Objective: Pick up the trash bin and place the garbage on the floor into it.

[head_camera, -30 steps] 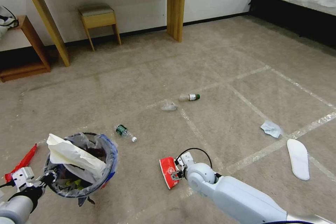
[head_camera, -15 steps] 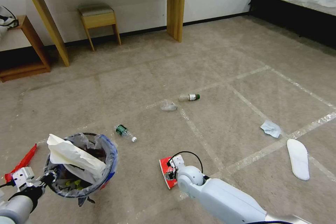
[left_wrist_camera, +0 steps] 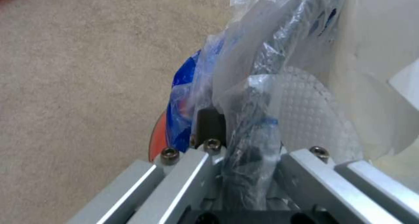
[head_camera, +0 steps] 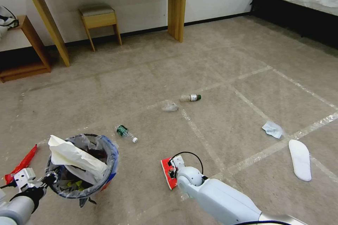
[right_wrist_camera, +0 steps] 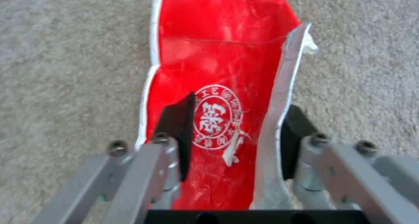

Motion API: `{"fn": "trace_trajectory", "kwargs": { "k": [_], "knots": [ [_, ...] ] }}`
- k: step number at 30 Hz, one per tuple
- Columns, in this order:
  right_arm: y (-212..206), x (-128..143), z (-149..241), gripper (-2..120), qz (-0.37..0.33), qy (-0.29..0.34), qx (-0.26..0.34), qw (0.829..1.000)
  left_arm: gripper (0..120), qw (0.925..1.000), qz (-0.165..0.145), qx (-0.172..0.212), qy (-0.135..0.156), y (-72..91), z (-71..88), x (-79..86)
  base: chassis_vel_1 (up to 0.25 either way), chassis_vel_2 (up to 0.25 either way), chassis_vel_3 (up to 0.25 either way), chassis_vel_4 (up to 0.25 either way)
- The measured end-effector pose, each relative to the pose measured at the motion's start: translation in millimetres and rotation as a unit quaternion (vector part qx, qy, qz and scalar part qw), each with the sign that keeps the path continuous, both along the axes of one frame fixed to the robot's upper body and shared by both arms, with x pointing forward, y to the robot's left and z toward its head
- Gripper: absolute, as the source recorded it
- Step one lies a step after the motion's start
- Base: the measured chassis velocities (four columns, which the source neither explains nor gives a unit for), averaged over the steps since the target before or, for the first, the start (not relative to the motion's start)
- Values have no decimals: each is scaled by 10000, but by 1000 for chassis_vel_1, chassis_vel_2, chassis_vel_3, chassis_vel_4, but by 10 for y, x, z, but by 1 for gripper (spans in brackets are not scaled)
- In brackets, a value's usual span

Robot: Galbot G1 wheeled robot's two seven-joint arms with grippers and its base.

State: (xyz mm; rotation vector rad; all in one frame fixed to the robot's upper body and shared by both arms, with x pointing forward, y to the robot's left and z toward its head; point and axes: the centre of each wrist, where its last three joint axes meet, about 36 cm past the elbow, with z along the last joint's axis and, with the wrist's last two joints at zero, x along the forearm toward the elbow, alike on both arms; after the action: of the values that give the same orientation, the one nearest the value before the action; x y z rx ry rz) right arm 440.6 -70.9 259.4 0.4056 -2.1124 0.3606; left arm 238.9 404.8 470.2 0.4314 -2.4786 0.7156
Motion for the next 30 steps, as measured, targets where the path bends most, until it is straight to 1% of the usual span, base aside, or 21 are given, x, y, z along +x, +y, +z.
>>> {"fn": "trace_trajectory", "kwargs": {
  "k": [1,3,4,5,6,9,10,15,19,21,22,24,25,27,28,30],
  "knots": [
    [0,0,0,33,0,0,0,10000,1,10000,0,0,0,0,0,0,0,0,0,0],
    [-24,-4,-33,23,-13,-22,-23,10000,1,10000,-5,-16,2,-14,-12,5,0,0,0,0],
    [-24,-4,-33,23,-13,-22,-23,10000,1,10000,-5,-16,2,-14,-12,5,0,0,0,0],
    [-31,-7,-39,19,-15,-27,-27,10000,1,10000,-7,-19,4,-17,-14,5,0,0,0,0],
    [-45,-11,-46,11,-25,-39,-33,10000,1,10000,-7,-18,5,-18,-15,5,0,0,0,0],
    [-53,-12,-50,8,-30,-43,-38,10000,1,10000,-7,-16,5,-18,-15,5,0,0,0,0],
    [-88,-23,-56,1,-51,-56,-43,10000,1,10000,-6,-14,8,-18,-16,5,0,0,0,0],
    [-154,-60,-56,0,-99,-80,-17,9999,1,10000,-6,-20,14,-24,-23,4,0,0,0,0],
    [-293,-77,-21,0,-243,-180,38,9995,1,10000,-18,-9,11,-22,-18,10,0,0,0,0],
    [-437,-52,106,0,-409,-333,178,9984,1,10000,-51,7,-19,-30,8,23,0,0,0,0],
    [-437,-52,106,0,-409,-333,178,9984,1,10000,-51,7,-19,-30,8,23,0,0,0,0],
    [-654,32,378,0,-604,-751,497,9941,1,9999,-103,14,-65,-50,46,38,0,0,0,0],
    [-654,32,378,0,-604,-751,497,9941,1,9999,-103,14,-65,-50,46,38,0,0,0,0],
    [-797,139,705,0,-697,-1274,933,9850,1,9998,-153,22,-108,-73,87,49,0,0,0,0],
    [-797,139,705,0,-697,-1274,933,9850,1,9998,-153,22,-108,-73,87,49,0,0,0,0],
    [-888,263,1099,0,-595,-1997,1581,9652,1,9997,-196,30,-127,-87,117,58,0,0,0,0]
  ]
}}
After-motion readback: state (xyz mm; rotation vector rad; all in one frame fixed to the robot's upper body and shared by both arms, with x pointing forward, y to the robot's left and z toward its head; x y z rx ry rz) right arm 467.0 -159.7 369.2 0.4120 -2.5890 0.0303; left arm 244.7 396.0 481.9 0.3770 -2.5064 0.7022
